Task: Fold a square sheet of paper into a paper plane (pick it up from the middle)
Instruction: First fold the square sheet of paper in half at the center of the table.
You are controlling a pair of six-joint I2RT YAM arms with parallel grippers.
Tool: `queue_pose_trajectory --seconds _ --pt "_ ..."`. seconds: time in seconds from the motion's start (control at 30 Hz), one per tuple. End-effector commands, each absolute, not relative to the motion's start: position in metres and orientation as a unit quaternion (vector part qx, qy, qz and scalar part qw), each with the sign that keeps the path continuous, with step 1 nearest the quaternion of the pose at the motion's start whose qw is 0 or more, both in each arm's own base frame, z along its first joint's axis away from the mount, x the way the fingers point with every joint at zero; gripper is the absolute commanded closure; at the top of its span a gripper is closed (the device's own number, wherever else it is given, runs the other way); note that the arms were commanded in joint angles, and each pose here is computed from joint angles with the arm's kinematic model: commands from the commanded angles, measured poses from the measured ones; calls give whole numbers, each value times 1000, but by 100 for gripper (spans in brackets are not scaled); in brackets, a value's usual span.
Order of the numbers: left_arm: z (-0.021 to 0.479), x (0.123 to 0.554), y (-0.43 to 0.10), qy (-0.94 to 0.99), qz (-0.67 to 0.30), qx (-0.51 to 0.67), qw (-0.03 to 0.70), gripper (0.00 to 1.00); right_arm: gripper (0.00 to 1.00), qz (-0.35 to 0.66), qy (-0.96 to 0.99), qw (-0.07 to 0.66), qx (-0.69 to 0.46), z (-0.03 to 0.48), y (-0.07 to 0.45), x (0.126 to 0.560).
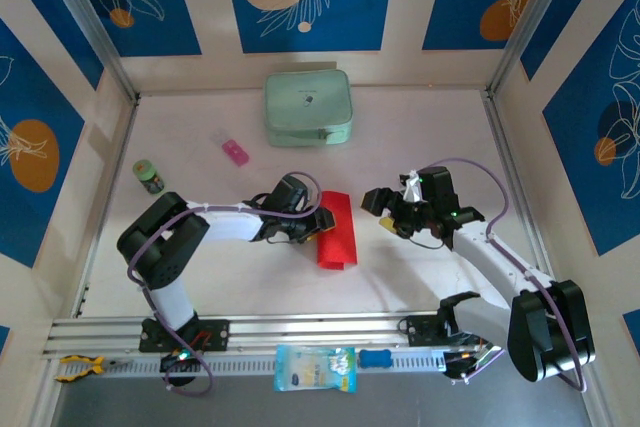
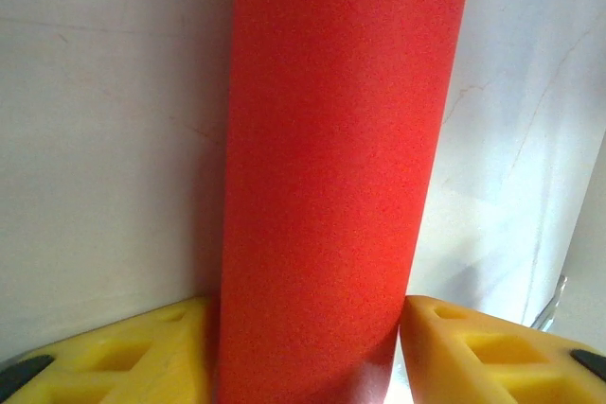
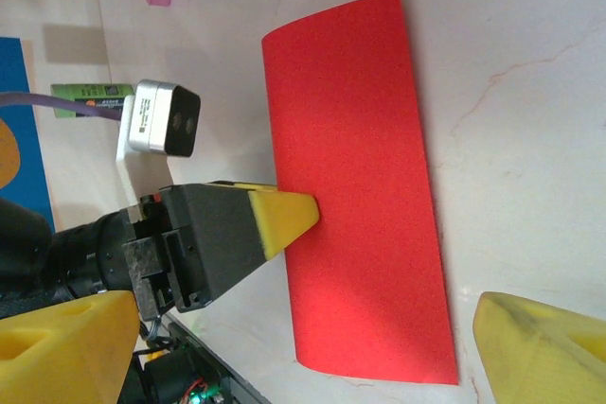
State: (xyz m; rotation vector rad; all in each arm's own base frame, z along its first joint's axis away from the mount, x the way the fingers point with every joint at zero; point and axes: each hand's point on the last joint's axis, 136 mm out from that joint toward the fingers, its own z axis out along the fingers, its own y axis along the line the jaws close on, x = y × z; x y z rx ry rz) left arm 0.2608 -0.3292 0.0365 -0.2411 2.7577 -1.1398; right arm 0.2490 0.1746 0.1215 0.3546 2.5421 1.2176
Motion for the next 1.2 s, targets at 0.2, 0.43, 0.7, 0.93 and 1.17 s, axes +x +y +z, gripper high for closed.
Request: queue_pose_trajectory --seconds 0.2,0.43,0.7,0.93,1.17 --pt "38 261 -317 927 -357 -69 88 45 8 435 881 165 90 139 183 251" --pt "40 261 -316 930 -350 -64 91 44 8 420 887 159 107 132 179 251" --pt "40 260 -312 937 -333 -55 94 42 8 420 887 154 112 131 179 252" --pt "45 261 -306 945 -307 -34 103 38 8 420 888 152 114 130 180 252" --pt "47 261 -301 950 -290 -24 109 41 8 420 888 148 112 129 181 251"
